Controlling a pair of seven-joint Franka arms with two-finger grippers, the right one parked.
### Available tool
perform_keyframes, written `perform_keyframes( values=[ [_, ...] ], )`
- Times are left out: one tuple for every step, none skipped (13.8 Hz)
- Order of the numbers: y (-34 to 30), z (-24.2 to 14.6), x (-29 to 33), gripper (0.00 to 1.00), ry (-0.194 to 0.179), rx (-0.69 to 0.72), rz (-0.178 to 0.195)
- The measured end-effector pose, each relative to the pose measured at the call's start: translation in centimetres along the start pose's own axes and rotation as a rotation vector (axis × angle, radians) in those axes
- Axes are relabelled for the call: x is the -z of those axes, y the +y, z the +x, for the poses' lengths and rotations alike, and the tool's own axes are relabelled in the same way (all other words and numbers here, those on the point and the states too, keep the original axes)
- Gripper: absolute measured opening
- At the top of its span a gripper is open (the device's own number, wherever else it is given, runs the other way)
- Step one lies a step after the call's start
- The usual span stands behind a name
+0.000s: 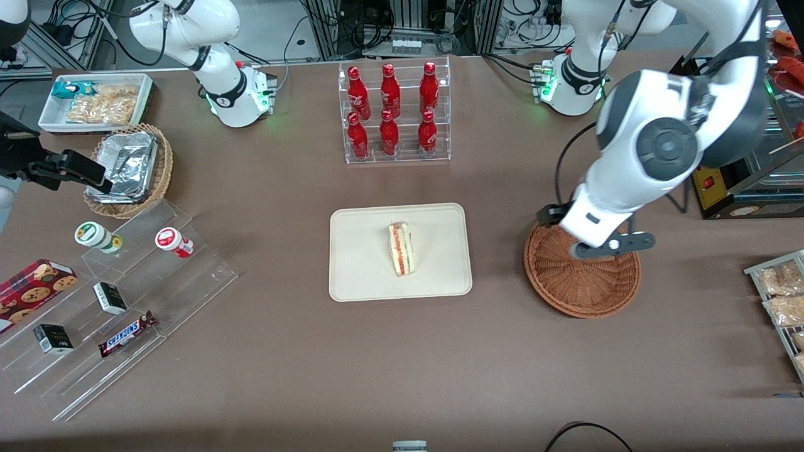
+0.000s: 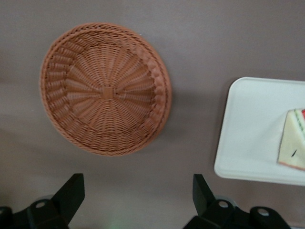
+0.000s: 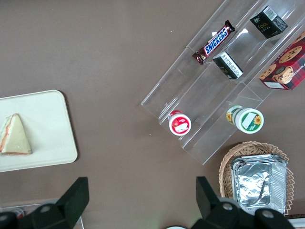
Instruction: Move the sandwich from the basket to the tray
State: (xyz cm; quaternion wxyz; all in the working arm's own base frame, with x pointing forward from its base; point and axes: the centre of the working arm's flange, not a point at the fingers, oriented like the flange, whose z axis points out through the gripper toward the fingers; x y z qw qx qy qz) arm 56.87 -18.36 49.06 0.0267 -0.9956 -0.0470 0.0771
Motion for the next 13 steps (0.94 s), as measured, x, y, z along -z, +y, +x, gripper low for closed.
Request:
perform_keyframes(
  values=[
    [-1.6,-0.5,0.5,1.0,-0.01,-0.028,0.0],
    [-3.2,-1.3,1.0,1.0,-0.026,-0.066,0.001],
    [-4.8,-2.0,1.6,1.0,-0.041,-0.103,0.001],
    [-6.4,-2.7,2.4,1.0,-0.052,-0.137,-0.002],
    [-8.0,-3.4,3.5,1.0,-0.058,-0.164,-0.006],
    [-9.5,-4.1,4.5,1.0,-0.06,-0.182,-0.01],
    [-11.0,-4.6,5.4,1.0,-0.055,-0.193,-0.015],
    [-12.3,-4.9,6.2,1.0,-0.045,-0.204,-0.02],
    [-13.4,-5.1,6.8,1.0,-0.033,-0.212,-0.024],
    [-14.3,-5.3,7.3,1.0,-0.023,-0.212,-0.026],
    [-15.0,-5.4,7.8,1.0,-0.012,-0.206,-0.028],
    [-15.6,-5.5,8.4,1.0,0.0,-0.197,-0.03],
    [-16.1,-5.6,9.0,1.0,0.013,-0.19,-0.032]
  ],
)
